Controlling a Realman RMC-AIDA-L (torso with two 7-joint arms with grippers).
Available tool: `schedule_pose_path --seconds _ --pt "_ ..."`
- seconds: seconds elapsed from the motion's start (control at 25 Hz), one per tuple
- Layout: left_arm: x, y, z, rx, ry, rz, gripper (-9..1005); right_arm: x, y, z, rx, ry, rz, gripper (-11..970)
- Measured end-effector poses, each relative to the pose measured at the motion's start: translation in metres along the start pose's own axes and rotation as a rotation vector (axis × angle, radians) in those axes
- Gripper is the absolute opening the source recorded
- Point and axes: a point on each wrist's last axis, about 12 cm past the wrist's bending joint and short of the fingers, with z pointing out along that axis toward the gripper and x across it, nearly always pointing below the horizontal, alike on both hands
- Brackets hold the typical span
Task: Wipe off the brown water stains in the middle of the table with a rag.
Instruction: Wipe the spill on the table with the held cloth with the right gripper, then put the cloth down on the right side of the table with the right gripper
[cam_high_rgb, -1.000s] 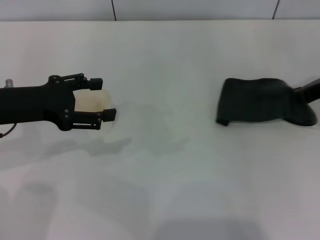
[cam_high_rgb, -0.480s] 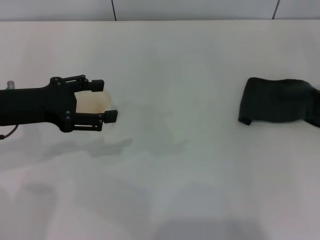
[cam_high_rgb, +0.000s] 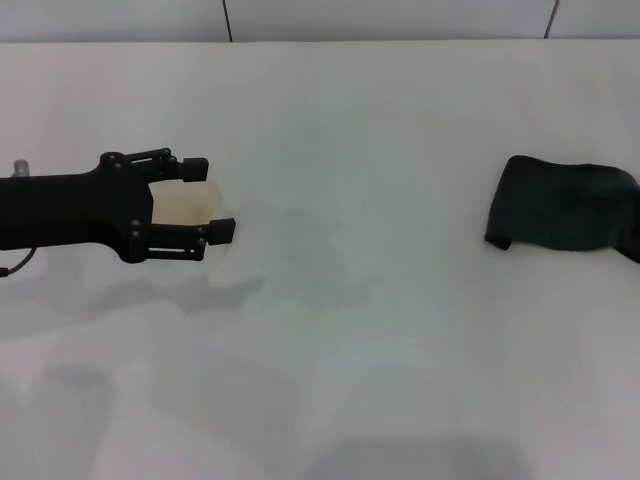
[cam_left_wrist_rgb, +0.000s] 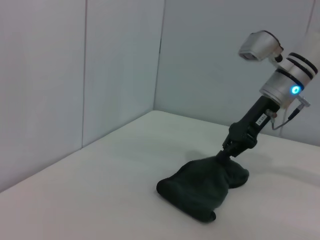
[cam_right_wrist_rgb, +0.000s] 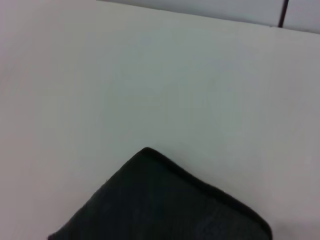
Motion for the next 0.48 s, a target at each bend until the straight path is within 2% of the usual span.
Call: schedule_pose_path --seconds 0.08,0.48 --pt "-0.0004 0.0002 0.0002 0.001 0.0 0.001 884 0.0011 0.0004 -0.0003 -0.006 0.01 0.0 34" --pt "-0.0012 0.0003 0.0015 0.005 0.001 0.002 884 0.0014 0.0009 -0.0051 -0.023 0.012 -0.013 214"
